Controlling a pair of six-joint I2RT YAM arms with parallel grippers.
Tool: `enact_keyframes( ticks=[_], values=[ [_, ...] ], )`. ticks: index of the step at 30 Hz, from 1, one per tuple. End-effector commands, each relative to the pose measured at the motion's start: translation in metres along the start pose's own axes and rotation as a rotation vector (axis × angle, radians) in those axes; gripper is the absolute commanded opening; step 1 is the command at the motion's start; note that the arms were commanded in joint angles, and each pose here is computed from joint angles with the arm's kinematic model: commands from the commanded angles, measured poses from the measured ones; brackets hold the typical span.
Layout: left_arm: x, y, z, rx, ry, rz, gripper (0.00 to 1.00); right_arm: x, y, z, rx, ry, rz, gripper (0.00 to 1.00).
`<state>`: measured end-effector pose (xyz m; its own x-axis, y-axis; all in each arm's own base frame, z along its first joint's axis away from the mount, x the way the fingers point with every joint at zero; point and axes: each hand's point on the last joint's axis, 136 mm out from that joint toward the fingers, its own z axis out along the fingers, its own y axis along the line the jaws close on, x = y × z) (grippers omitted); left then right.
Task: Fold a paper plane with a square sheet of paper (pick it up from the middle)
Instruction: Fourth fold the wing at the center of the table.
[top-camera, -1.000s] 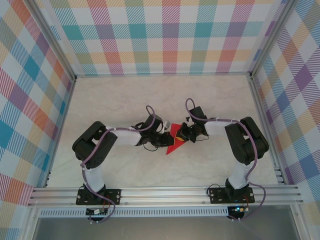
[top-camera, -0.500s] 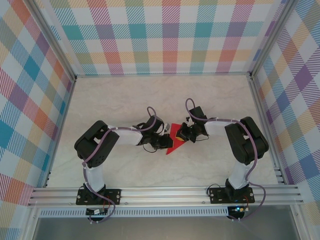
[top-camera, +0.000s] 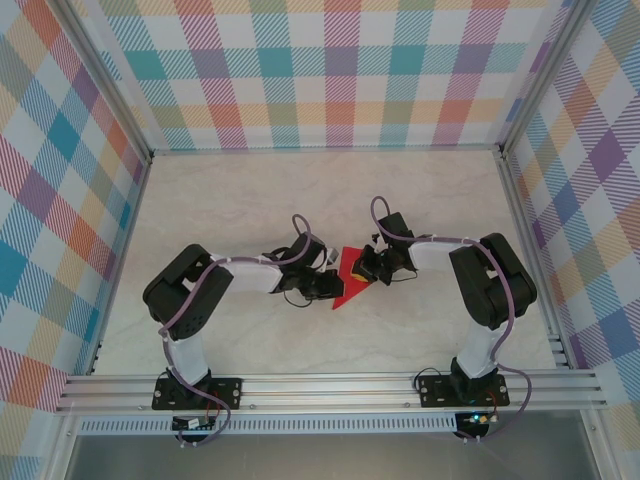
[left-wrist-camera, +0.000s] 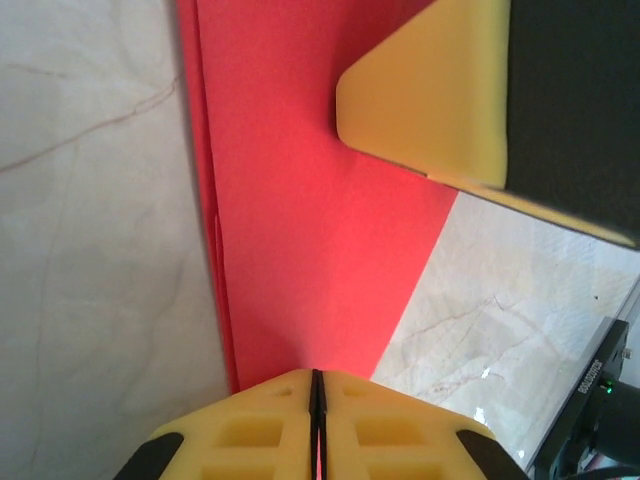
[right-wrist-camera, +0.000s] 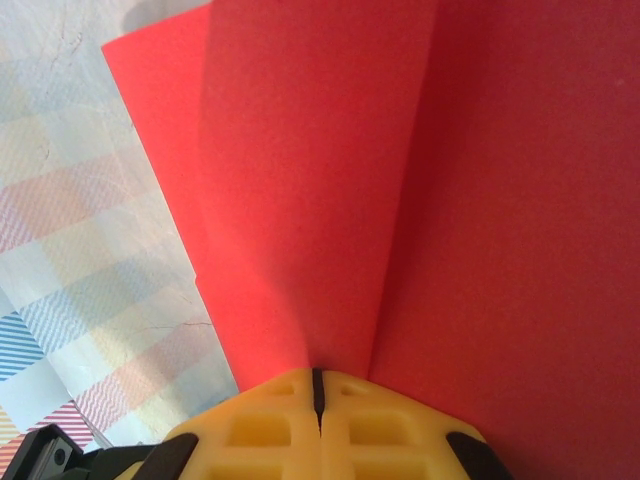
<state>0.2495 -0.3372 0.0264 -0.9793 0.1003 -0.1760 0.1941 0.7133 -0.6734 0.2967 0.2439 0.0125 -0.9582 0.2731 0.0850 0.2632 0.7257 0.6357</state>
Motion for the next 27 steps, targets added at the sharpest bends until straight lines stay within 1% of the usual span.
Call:
enact_keyframes(
  ticks=[1,9,16,27],
  values=[
    [0.017,-0.007,-0.007,0.024,0.044,-0.007,0.11,0.014,-0.075,0.017,0.264,0.009,0.115,0.04],
    [0.021,-0.016,-0.006,0.050,0.055,0.015,0.12,0.014,-0.078,0.019,0.268,0.012,0.119,0.04],
    [0.026,0.004,-0.001,-0.047,0.066,0.008,0.12,0.014,-0.079,0.019,0.273,0.014,0.122,0.04],
    [0.037,0.013,0.002,-0.073,0.102,-0.001,0.11,0.014,-0.080,0.020,0.281,0.012,0.127,0.03]
  ],
)
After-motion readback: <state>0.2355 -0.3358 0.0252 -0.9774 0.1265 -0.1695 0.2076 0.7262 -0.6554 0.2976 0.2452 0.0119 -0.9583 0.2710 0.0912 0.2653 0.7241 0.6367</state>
